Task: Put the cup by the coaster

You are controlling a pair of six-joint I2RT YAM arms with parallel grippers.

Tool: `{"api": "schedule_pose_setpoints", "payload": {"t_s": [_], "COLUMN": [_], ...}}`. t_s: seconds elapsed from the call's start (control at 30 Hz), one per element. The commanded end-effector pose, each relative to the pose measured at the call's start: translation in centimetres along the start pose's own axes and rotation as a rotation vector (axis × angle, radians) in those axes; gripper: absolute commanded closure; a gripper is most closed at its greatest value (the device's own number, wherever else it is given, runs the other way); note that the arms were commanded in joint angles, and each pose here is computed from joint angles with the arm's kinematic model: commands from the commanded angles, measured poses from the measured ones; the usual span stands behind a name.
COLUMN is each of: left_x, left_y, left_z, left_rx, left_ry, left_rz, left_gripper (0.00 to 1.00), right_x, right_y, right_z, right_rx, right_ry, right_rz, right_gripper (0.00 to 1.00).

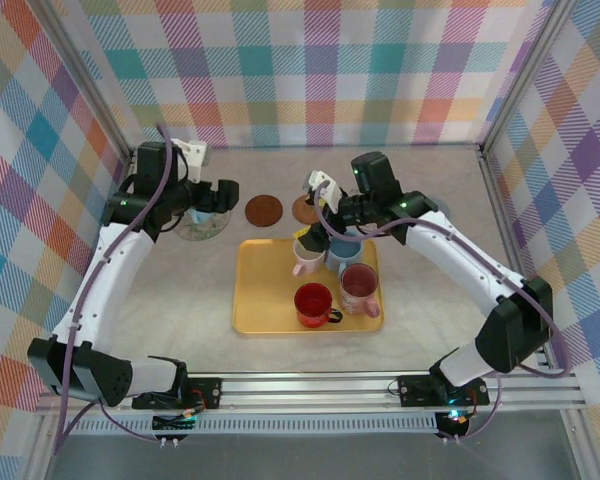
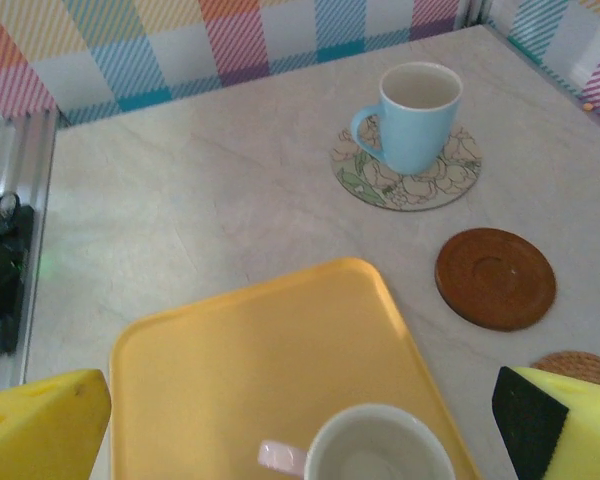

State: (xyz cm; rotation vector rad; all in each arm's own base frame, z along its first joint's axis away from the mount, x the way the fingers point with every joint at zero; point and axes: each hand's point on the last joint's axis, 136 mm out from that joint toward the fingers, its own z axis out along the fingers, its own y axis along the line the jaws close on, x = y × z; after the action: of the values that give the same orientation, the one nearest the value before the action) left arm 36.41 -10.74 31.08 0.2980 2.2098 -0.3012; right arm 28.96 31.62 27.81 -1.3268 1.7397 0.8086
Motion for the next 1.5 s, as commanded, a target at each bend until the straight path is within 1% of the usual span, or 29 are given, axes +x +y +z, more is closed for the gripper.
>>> {"api": "schedule_pose_setpoints", "payload": {"t_s": [0.0, 0.13, 0.23, 0.57, 0.87, 1.17, 1.33, 1.47], "left_x": [0.2, 1.3, 2.7, 6.5, 11.2, 15.1, 17.5, 18.4], "left_y": [-2.7, -5.2, -6.6, -10.6, -13.9, -16.4, -16.6, -16.3], "left_z": [-1.4, -0.9, -0.1, 3.4, 5.9, 7.4, 8.1, 9.2], "left_rx": [0.067, 0.137, 0.173, 0.300, 0.338, 0.375, 0.377, 0.350], "left_ry": [0.012, 0.049, 0.089, 0.209, 0.366, 0.501, 0.586, 0.617], "left_rz": [0.037, 0.055, 0.073, 0.069, 0.135, 0.175, 0.206, 0.217], "left_gripper": [0.00, 0.00, 0.00, 0.01, 0.04, 0.08, 0.12, 0.17], "right_x": [2.0, 3.9, 4.8, 6.9, 8.7, 9.4, 9.7, 9.7], "right_y": [1.3, 1.8, 2.4, 3.1, 2.4, 1.4, 1.3, 1.3], "right_z": [-1.4, -2.5, -3.4, -4.8, -4.8, -4.8, -4.8, -4.7], "right_rx": [0.019, 0.050, 0.048, 0.064, 0.093, 0.119, 0.116, 0.113], "right_ry": [0.075, 0.119, 0.140, 0.109, 0.101, 0.093, 0.082, 0.073], "right_rz": [-0.079, -0.091, -0.050, 0.098, 0.161, 0.198, 0.214, 0.225], "right_gripper": [0.01, 0.01, 0.01, 0.01, 0.01, 0.01, 0.01, 0.01]}}
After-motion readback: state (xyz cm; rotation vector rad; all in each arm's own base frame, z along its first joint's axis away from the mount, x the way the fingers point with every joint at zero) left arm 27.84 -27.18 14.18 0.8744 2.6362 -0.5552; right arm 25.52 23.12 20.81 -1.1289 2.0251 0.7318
